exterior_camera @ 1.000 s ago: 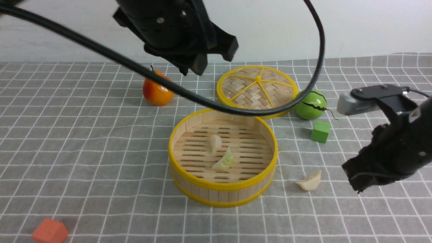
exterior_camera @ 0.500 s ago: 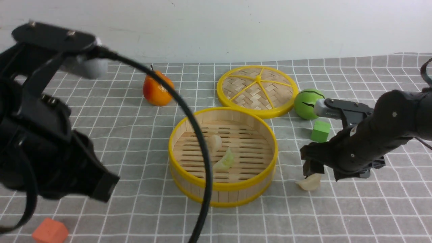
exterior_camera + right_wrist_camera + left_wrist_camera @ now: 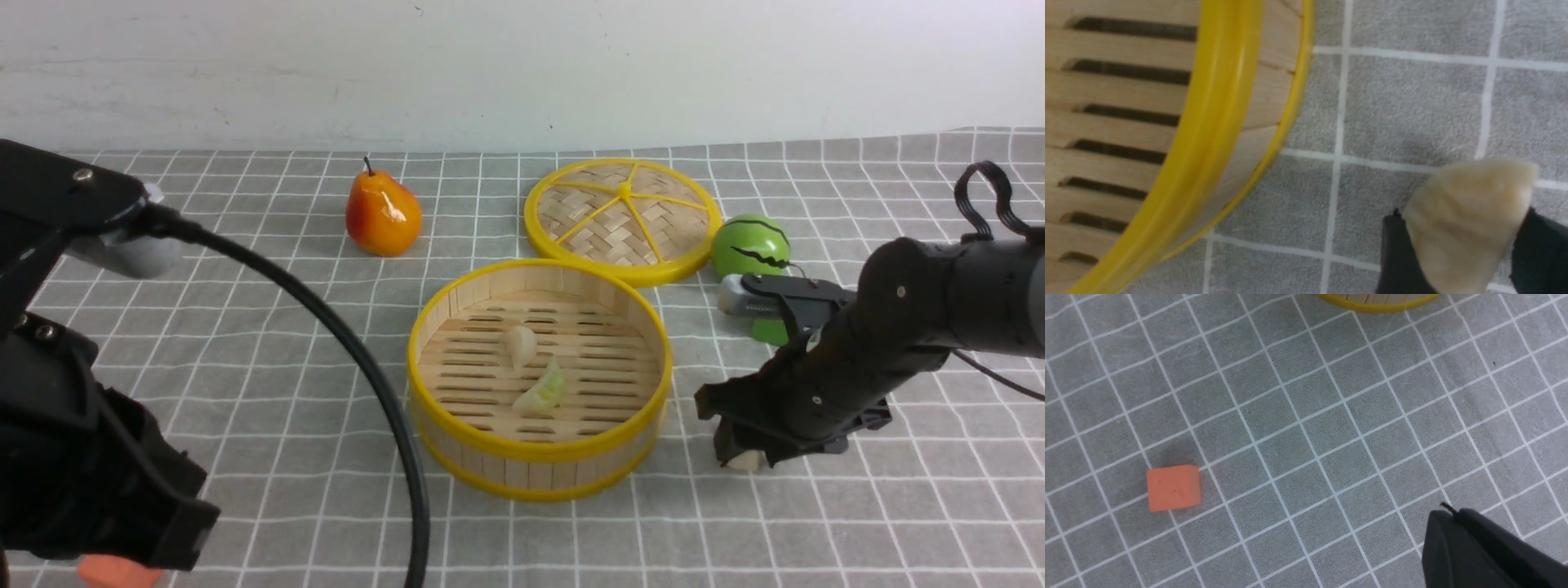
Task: Put the dumplings into the steamer on the table with the grey tablecloth.
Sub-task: 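Reach for and grasp a dumpling lying on the table beside the steamer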
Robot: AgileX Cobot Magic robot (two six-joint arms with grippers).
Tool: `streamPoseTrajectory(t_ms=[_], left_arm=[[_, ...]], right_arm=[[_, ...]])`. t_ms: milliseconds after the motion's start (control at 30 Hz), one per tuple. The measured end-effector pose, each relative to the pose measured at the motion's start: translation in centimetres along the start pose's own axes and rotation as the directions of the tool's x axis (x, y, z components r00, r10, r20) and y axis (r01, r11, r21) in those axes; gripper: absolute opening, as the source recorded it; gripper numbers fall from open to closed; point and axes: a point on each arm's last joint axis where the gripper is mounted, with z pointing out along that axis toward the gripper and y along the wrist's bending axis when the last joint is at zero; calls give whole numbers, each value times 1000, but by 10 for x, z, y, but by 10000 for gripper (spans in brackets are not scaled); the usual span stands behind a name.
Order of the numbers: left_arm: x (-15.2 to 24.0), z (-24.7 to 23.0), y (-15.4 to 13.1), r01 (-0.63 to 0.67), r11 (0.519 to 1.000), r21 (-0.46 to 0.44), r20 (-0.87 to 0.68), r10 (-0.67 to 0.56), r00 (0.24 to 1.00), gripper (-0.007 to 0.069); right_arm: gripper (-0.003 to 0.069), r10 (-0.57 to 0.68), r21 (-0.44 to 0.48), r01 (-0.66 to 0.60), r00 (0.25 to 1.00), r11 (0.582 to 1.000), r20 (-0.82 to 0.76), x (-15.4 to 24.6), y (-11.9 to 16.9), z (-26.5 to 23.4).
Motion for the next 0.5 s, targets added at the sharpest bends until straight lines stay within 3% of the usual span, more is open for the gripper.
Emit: streamPoseTrajectory(t_ms=[233, 500], left_arm=[[0, 0, 0, 0, 1000, -4, 1, 0, 1000, -14], [1, 0, 1, 0, 1000, -7, -8, 0, 1000, -14]], right_arm=[[229, -31, 22, 32, 999, 999, -14, 1, -1, 0], [229, -65, 36, 67, 997, 997, -40, -3, 1, -6]])
